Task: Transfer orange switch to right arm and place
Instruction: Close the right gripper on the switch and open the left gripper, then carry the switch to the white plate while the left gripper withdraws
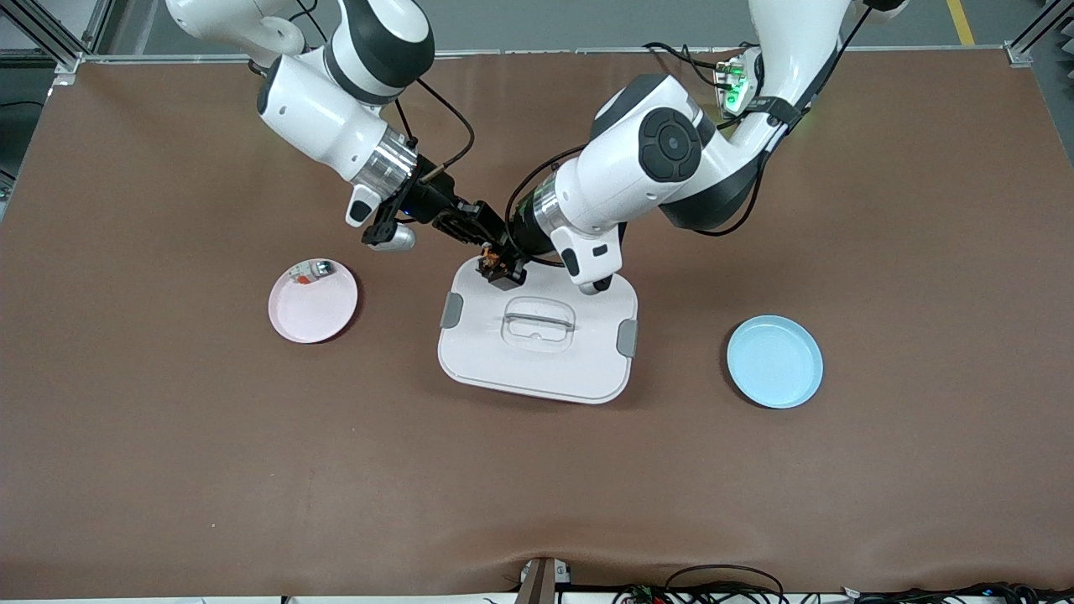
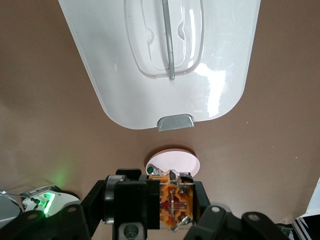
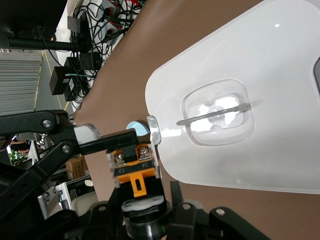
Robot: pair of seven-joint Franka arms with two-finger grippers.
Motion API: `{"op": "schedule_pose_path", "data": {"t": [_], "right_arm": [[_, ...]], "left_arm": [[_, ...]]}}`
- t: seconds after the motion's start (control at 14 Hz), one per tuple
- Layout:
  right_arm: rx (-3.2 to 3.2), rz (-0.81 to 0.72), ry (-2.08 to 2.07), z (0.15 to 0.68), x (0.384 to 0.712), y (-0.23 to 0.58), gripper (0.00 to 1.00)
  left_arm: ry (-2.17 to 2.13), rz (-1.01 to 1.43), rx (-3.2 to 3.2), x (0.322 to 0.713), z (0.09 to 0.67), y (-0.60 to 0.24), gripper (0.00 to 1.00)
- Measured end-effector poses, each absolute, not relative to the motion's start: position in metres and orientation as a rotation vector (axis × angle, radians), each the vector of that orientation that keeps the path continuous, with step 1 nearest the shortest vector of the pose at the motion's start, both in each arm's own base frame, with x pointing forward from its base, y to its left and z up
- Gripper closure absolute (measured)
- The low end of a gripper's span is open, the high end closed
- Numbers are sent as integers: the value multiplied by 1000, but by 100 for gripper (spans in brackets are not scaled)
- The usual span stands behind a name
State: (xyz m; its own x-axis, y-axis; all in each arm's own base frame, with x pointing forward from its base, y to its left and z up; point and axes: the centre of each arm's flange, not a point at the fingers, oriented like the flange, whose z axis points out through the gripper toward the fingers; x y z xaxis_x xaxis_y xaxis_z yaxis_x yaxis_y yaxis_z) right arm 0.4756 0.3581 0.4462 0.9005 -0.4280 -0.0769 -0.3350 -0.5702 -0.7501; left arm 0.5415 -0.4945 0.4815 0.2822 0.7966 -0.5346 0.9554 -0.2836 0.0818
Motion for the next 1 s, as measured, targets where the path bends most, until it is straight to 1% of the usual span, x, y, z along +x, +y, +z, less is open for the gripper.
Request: {"op": "schedule_pose_path", "data": {"t": [0.07,0.21,0.28,0.64,0.85,1.0], "right_arm": [[-2219,-135,560,447,476,359,61],[-2212,-127,579,447,478,360,61],[-2212,-124,583,446,478,361,61],[-2221,-133,572,443,481,361,61],[-2269,-191,439,440,484,358,61],[-2330,-221,325,435,486,357,61]], "left_arm": [[1579,-559,2169,542,482,-495,22],[1577,-556,2164,542,484,-494,4],[1576,-555,2163,543,485,-494,0],[1599,-525,2141,556,489,-481,0],[1592,-465,2120,568,508,-463,0],[1540,-379,2149,574,526,-448,0]]}}
